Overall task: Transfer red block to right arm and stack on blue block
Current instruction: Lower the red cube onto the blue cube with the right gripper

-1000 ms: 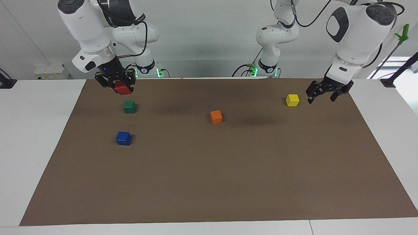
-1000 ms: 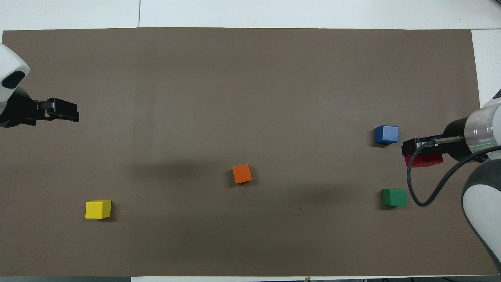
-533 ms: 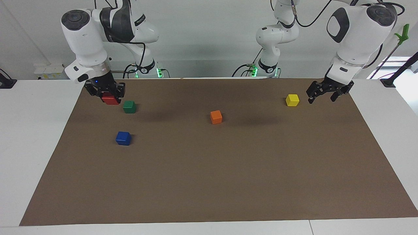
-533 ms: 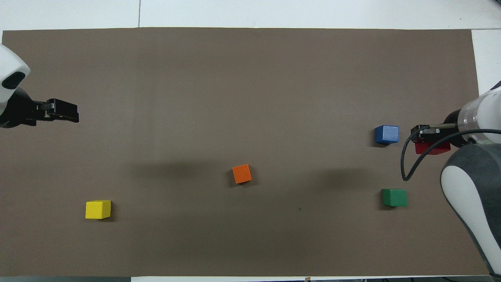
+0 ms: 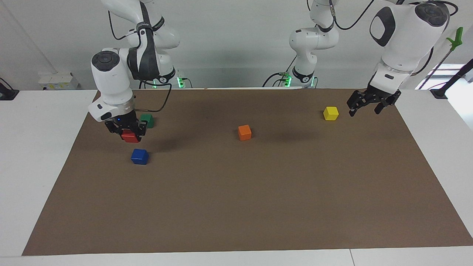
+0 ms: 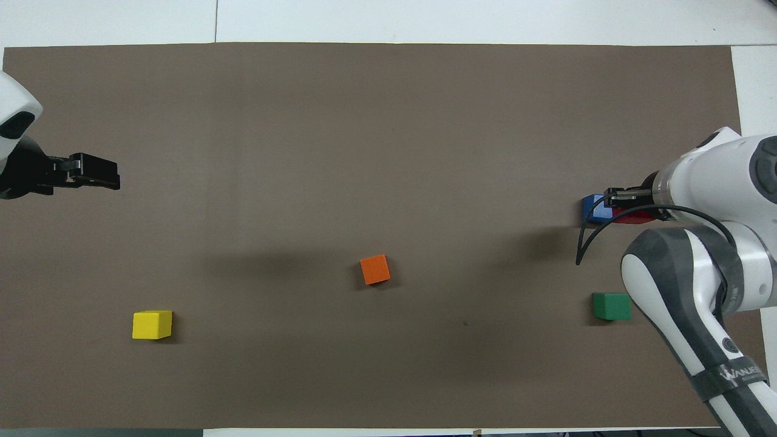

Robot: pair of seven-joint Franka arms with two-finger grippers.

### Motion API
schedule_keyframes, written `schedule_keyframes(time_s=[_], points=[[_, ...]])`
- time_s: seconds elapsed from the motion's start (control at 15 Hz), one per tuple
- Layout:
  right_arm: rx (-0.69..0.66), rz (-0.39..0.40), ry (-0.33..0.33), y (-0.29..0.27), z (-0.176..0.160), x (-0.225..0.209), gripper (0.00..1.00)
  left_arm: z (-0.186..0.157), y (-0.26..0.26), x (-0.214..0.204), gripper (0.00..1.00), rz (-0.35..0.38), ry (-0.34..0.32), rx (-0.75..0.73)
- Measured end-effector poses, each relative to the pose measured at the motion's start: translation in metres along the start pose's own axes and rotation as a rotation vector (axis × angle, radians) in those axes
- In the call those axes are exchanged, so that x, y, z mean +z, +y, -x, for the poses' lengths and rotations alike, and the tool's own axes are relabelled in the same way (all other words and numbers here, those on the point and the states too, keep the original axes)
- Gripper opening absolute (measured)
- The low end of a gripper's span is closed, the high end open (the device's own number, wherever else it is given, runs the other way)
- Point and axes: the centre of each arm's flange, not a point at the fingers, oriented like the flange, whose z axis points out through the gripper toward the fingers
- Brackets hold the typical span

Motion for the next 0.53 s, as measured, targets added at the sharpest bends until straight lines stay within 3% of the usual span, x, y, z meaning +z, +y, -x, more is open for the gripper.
schedule_keyframes(time_s=[0.33, 0.53], points=[[-0.011, 0.003, 0.047, 0.003, 0.006, 0.030, 0.58, 0.001, 0.001, 0.002, 1.00, -0.001, -0.010, 0.003], [-0.013, 0.005, 0.054, 0.007, 0.006, 0.052, 0.58, 0.006, 0.007, 0.006, 1.00, -0.003, -0.053, 0.013]])
